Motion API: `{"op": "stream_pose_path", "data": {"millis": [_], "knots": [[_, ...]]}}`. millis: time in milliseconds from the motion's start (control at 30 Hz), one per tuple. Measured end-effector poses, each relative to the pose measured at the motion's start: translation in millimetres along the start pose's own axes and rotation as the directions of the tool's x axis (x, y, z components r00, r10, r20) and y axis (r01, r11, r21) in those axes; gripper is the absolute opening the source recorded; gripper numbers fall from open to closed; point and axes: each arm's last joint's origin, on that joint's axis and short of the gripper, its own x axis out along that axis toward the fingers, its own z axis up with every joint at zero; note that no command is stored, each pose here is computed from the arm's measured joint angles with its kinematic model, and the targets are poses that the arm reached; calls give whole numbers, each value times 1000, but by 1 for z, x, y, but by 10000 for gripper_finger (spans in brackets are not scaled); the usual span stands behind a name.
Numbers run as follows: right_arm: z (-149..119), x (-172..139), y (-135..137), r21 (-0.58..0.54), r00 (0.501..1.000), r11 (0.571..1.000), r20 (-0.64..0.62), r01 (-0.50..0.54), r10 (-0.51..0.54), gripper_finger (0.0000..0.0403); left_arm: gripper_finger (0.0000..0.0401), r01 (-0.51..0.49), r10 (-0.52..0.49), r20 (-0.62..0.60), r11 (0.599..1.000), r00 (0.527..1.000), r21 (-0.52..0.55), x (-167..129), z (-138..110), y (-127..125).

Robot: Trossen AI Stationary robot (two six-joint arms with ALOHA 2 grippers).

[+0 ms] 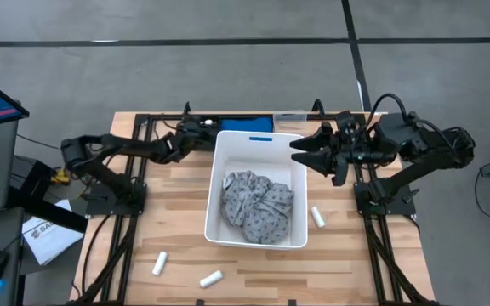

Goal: Pick & place medical supplies in basket/bin
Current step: Put the yellow pill bottle into the left black bin

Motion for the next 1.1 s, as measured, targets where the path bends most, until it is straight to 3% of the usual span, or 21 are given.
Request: {"op": "stream_pose_path", "data": {"millis": [200, 333, 733, 1100], "knots": [[0, 0, 0, 0, 1000, 1000, -1, -2, 2, 235, 104, -47, 48, -7, 998, 999, 46, 15, -16, -1], [0, 0, 0, 0, 1000, 1000, 0, -1, 1, 235, 104, -103, 103, 7, 993, 995, 58, 22, -20, -1], [2, 0, 1, 17, 1000, 1000, 18, -13, 13, 235, 105, -147, 148, -19, 987, 989, 63, 36, -26, 8], [2, 0, 1, 10, 1000, 1000, 22, -14, 14, 235, 150, -149, 150, -21, 988, 989, 42, 37, -25, 10]]}}
